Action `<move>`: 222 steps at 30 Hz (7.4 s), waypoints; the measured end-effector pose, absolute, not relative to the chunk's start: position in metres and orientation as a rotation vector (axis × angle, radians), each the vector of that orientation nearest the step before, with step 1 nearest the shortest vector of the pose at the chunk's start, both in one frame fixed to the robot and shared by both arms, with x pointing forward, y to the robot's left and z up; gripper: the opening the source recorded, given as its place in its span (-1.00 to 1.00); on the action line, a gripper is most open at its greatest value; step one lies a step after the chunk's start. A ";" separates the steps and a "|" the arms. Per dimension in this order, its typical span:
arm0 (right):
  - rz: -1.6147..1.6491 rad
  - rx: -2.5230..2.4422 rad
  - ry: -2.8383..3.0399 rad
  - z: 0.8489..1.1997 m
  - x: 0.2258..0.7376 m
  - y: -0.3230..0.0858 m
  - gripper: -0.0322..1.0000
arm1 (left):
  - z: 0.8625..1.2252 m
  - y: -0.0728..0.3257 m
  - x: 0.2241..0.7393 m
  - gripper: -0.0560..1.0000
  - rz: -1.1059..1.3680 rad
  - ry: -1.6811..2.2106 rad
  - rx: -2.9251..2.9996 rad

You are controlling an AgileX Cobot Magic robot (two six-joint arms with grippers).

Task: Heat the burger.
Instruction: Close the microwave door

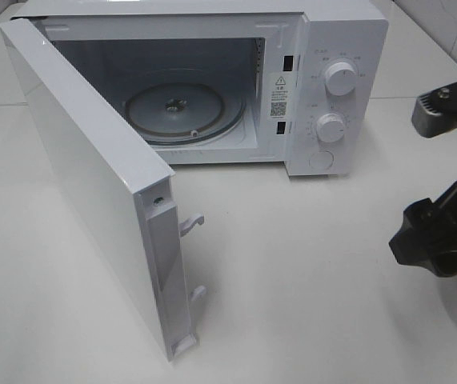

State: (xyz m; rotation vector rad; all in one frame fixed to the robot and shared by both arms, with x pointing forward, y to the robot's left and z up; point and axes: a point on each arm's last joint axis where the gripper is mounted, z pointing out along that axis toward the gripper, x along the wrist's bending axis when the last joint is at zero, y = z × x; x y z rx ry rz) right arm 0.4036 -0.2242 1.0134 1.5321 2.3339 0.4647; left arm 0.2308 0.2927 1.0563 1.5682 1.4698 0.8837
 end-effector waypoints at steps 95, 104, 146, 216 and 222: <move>0.886 1.537 1.553 1.049 0.234 -0.306 0.18 | 1.056 0.293 0.231 0.96 0.884 1.470 1.568; 0.886 1.537 1.553 1.049 0.234 -0.306 0.18 | 1.063 0.293 0.231 0.96 0.919 1.436 1.528; 0.886 1.537 1.553 1.049 0.234 -0.306 0.18 | 1.044 0.306 0.427 -0.89 1.179 1.313 1.231; 0.886 1.537 1.553 1.049 0.234 -0.306 0.18 | 0.947 0.112 0.560 -0.89 0.726 1.046 1.534; 0.886 1.537 1.553 1.049 0.234 -0.306 0.18 | 0.943 0.094 0.563 -0.89 0.691 1.033 1.570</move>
